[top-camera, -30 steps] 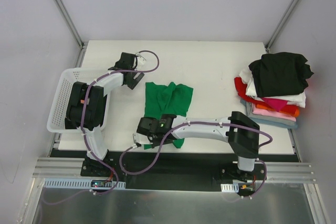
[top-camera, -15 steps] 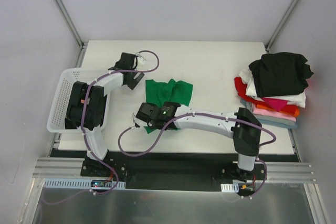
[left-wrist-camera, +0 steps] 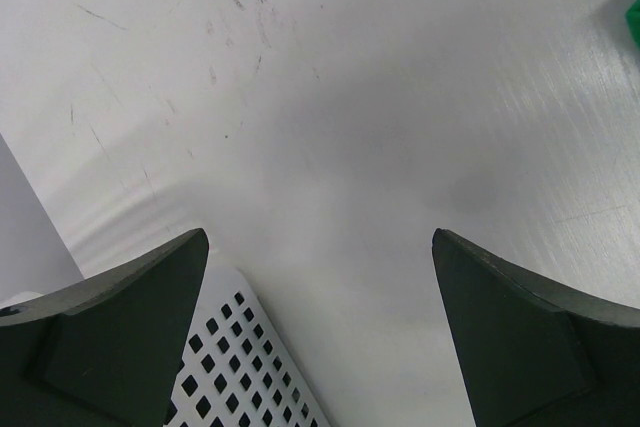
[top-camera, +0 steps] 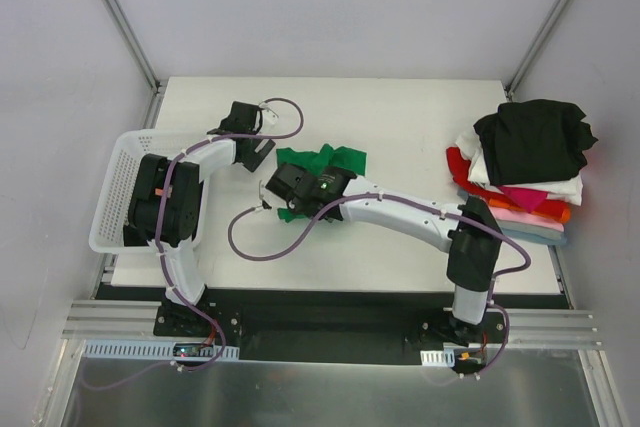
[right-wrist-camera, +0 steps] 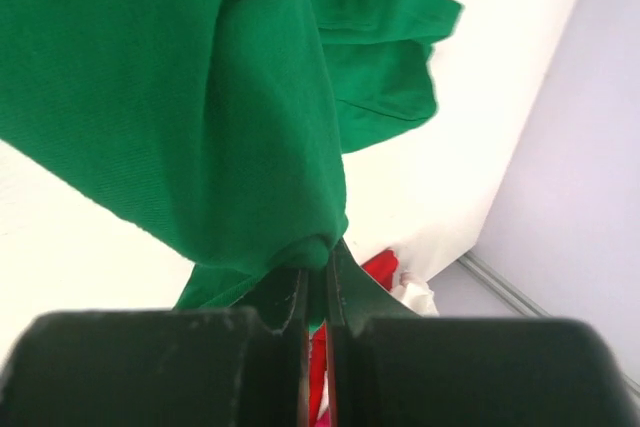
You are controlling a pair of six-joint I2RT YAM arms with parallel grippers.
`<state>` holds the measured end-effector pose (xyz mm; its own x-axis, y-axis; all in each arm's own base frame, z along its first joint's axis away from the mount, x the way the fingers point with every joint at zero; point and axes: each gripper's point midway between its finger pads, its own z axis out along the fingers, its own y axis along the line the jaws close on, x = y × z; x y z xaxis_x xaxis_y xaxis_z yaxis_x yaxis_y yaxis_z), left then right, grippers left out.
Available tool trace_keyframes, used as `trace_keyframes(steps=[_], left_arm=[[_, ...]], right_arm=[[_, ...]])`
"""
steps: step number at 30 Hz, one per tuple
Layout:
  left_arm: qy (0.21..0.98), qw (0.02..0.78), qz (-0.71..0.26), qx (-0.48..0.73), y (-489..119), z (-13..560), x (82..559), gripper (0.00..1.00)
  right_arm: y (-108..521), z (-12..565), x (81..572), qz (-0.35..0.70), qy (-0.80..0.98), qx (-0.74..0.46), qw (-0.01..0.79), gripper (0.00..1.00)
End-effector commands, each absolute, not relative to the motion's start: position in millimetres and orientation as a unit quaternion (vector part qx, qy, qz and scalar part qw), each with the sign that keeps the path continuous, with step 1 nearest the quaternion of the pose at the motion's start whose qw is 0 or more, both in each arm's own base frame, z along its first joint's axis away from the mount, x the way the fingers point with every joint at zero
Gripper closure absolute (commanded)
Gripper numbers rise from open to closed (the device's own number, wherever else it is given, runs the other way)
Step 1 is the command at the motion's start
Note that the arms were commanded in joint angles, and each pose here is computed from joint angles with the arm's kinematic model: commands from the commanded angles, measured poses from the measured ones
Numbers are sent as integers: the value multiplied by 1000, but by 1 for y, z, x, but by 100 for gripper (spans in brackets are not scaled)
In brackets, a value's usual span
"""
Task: Fold and stack the t-shirts
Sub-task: Fold the long partially folded tshirt into a neat square
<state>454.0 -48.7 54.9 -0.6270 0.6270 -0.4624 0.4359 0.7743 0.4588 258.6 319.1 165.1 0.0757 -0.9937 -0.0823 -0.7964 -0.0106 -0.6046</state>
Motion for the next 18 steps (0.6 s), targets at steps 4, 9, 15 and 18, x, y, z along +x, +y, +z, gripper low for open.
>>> trace_keyframes(steps=[4, 9, 15, 18], left_arm=[[890, 322, 157, 282, -45, 59, 457, 5], [890, 323, 155, 282, -46, 60, 455, 5], [890, 326, 151, 283, -47, 62, 452, 5], [889, 327, 151, 283, -47, 63, 452, 5]], right_arm=[[316, 197, 298, -218, 652, -665, 292, 99], [317, 185, 325, -212, 660, -660, 290, 99], [319, 166, 355, -203, 668, -659, 279, 99], [319, 154, 369, -203, 671, -661, 269, 99]])
